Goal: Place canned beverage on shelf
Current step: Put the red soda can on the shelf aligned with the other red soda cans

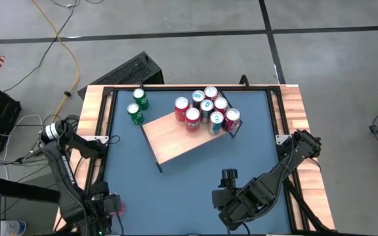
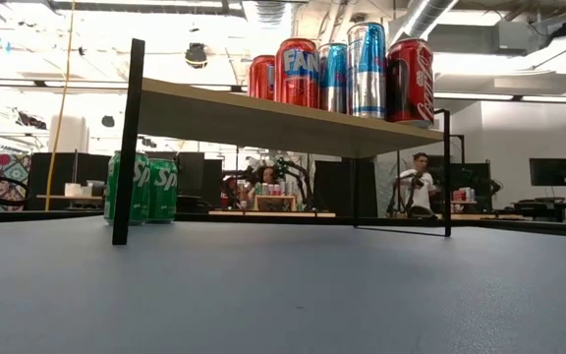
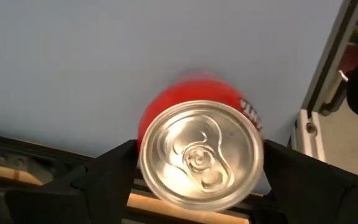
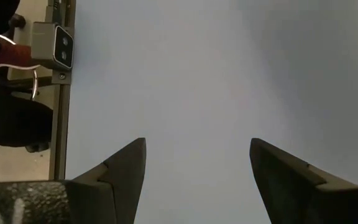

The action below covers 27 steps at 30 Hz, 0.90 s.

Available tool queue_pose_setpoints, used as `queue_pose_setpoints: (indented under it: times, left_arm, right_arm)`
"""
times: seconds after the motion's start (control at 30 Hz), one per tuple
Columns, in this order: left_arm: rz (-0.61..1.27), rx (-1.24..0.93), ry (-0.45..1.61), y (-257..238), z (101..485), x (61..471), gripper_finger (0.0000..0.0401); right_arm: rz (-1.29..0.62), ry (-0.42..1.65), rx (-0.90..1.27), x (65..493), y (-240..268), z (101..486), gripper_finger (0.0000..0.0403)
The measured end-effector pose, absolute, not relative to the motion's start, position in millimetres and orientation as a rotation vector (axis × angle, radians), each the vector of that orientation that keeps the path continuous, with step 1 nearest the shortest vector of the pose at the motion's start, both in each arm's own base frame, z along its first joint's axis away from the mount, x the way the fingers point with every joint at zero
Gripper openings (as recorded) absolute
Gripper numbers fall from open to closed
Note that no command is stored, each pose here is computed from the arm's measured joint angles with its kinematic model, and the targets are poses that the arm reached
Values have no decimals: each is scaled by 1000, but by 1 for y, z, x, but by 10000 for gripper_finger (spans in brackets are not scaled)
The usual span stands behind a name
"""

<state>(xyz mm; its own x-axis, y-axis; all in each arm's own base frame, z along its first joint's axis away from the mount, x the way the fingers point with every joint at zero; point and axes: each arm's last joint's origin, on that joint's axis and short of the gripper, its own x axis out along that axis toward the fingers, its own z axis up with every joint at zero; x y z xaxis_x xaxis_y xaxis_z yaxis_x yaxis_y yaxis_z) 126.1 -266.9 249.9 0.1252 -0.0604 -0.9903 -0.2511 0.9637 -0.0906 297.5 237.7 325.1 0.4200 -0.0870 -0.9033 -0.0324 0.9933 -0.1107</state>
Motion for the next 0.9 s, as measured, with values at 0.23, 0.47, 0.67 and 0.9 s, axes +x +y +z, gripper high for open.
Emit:
queue_pose_setpoints:
  times: [0.23, 0.47, 0.67, 0.9]
  left_arm:
    - [153, -246, 1470, -263, 234, 123, 321]
    - [127, -224, 1441, -262, 233, 128, 296]
    - [169, -239, 1381, -258, 233, 137, 277]
    - [367, -423, 1259, -250, 233, 153, 277]
  right_arm:
    - [-34, 1138, -117, 298, 238, 325, 274]
    - [-33, 1135, -115, 298, 238, 325, 274]
    - [-33, 1134, -114, 298, 238, 325, 274]
    - [-32, 1132, -113, 298, 238, 325, 274]
